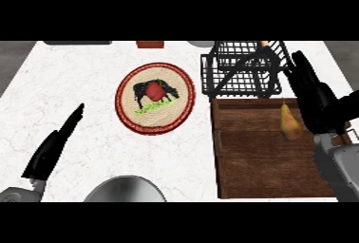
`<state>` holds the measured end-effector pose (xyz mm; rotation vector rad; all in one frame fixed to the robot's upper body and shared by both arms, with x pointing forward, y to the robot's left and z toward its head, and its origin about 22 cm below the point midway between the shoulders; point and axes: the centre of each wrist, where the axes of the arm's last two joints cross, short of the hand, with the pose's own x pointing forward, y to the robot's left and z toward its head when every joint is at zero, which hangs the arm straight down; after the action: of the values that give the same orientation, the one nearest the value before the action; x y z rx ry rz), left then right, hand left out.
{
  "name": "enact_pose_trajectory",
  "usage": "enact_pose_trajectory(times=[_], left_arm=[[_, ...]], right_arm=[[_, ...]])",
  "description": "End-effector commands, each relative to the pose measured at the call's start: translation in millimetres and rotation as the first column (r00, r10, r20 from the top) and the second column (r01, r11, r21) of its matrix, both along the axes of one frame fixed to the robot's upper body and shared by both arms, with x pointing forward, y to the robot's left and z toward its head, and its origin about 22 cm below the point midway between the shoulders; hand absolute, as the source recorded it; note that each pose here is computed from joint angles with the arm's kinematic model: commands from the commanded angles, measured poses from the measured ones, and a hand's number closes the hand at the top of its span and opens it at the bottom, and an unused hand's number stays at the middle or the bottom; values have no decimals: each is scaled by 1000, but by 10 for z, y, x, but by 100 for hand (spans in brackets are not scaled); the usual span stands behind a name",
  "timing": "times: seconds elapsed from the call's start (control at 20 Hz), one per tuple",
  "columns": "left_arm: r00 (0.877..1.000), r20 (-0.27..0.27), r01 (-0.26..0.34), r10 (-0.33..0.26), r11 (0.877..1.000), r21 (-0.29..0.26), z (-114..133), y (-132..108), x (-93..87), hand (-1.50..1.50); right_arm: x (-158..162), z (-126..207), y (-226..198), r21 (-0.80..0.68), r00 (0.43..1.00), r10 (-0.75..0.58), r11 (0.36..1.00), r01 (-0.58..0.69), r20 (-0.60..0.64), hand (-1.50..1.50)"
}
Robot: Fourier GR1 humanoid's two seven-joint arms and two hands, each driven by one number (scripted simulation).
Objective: Pick the pear from the tray and place it in the tiered basket
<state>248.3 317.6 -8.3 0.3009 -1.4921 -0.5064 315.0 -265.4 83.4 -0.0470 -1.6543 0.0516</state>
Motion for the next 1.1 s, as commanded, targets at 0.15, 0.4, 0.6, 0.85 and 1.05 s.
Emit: enact_pose_trajectory(times=[0.15,0.4,0.6,0.85,1.05], left_arm=[[986,140,-65,93,979,-192,140,-494,175,0],[979,166,-56,119,938,-341,303,-869,311,0],[978,159,-72,136,932,-356,303,-908,292,0],[980,156,-64,127,932,-357,390,-1046,359,0],[977,164,-68,133,934,-351,426,-1129,353,0]], right_arm=[[199,318,-625,268,969,183,937,-223,165,150],[175,-9,-1127,402,983,180,904,-148,-44,-150],[183,-196,-981,603,888,446,679,-418,113,-150],[83,236,-1818,439,806,550,682,-585,219,-150],[-48,838,-2209,132,737,673,726,-675,69,-150]])
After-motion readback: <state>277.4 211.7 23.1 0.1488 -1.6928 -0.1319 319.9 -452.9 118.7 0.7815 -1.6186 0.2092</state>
